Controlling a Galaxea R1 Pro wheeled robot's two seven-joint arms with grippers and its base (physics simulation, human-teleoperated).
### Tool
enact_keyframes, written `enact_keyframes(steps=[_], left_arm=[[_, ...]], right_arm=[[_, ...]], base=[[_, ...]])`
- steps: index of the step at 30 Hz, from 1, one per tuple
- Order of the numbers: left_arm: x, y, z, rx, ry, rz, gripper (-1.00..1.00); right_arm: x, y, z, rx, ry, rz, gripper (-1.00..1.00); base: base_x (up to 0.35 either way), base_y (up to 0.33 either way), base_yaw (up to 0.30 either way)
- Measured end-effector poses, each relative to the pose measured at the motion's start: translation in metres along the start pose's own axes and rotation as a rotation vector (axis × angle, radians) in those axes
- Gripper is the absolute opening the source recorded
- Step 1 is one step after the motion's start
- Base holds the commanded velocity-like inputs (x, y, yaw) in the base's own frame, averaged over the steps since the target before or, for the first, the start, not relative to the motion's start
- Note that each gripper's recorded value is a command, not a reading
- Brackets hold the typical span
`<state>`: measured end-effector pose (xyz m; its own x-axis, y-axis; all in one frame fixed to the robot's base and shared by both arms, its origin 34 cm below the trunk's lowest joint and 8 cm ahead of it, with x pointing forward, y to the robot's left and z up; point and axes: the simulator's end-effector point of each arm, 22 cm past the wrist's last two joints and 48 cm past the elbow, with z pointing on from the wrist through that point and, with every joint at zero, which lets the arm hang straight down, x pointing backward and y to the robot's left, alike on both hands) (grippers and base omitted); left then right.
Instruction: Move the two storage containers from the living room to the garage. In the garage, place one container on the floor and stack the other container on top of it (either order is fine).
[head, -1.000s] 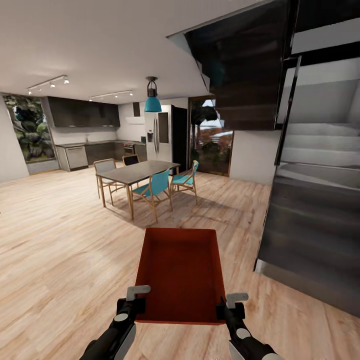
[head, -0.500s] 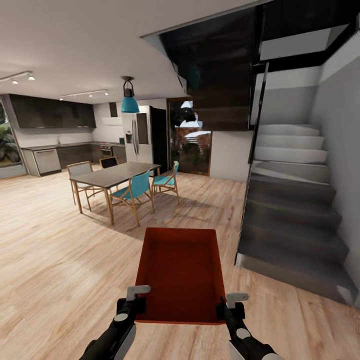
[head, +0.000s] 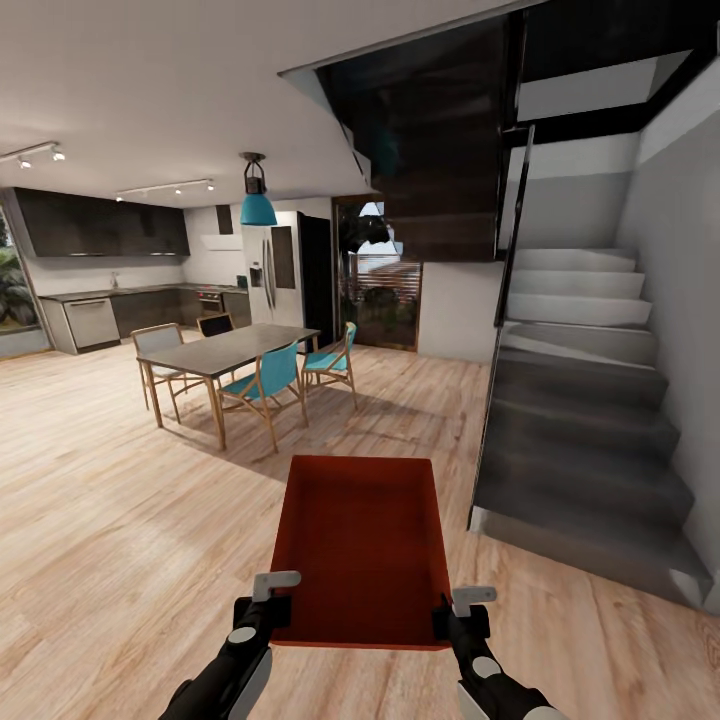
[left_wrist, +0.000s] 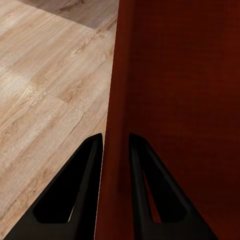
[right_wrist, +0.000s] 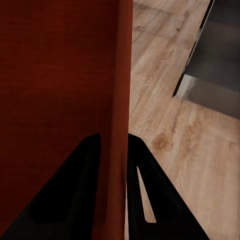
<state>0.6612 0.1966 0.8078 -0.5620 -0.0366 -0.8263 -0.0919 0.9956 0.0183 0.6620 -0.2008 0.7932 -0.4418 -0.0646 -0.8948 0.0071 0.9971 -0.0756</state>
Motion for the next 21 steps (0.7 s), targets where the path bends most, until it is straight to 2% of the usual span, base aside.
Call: enact_keyframes(steps=[13, 21], left_arm=[[-0.0001, 0.0000, 0.0000, 0.000, 0.000, 0.000, -1.00], [-0.0029, -0.0002, -0.0008, 0.000, -0.006, 0.001, -1.00]], right_arm=[[-0.0002, -0.0001, 0.0000, 0.000, -0.001, 0.000, -1.00], [-0.0028, -0.0004, -0.0004, 0.001, -0.006, 0.001, -1.00]], base=[[0.000, 0.000, 0.000], [0.000, 0.000, -0.213]])
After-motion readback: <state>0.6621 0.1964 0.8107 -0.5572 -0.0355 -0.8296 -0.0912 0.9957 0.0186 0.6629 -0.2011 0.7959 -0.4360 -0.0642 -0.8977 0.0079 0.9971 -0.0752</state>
